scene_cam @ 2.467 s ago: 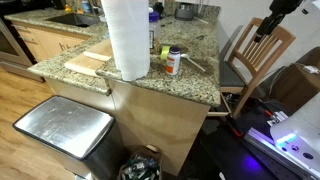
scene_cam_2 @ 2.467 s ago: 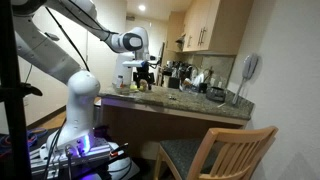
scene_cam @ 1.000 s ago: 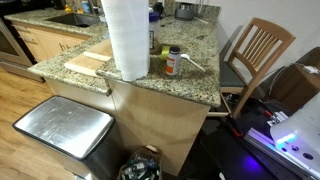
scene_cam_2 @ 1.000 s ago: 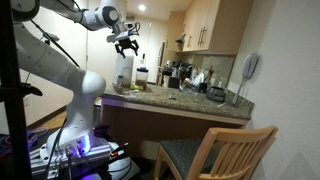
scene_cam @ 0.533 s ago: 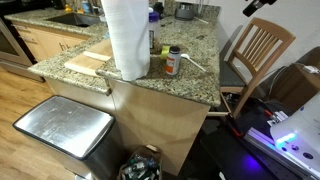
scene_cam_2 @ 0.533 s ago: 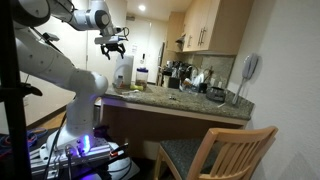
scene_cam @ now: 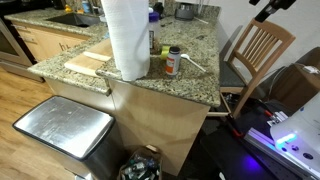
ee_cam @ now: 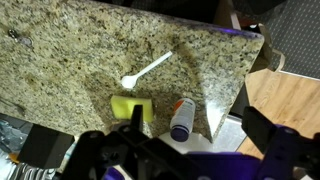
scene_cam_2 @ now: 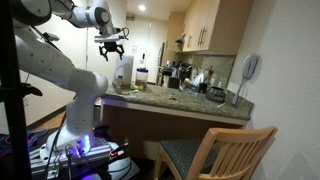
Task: Pick the bottle and move it to the right on the counter
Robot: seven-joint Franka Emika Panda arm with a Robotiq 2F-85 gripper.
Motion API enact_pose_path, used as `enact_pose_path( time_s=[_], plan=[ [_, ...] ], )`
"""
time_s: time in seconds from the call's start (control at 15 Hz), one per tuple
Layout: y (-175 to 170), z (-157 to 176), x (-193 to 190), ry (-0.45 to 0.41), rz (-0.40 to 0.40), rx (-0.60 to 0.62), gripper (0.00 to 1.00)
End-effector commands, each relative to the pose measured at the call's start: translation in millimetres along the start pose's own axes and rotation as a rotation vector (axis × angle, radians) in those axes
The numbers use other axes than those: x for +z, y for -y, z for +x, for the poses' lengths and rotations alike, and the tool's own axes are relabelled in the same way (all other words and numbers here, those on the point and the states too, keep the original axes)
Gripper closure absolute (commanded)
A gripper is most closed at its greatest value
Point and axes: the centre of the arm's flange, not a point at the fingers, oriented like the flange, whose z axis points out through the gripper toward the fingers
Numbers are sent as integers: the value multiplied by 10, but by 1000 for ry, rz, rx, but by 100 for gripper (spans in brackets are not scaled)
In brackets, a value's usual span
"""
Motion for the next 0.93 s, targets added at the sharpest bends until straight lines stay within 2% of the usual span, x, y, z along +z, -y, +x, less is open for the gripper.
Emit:
enact_pose_path(
  time_s=[0.0, 0.07, 0.13, 0.2, 0.33, 0.53, 0.6, 0.67, 0.87],
  plan=[
    [-177, 742, 401, -20, 71, -19, 0],
    [-177, 874, 494, -37, 114, -28, 0],
    [-205, 1028, 591, -26, 108, -21, 0],
    [-69, 500, 413, -40, 65, -2, 0],
    [-87, 603, 538, -19, 81, -4, 0],
    [-84, 566, 424, -40, 69, -2, 0],
    [-94, 560, 531, -15, 74, 4, 0],
    [-66, 655, 807, -15, 97, 20, 0],
    [25, 853, 1262, -15, 123, 49, 0]
  ],
)
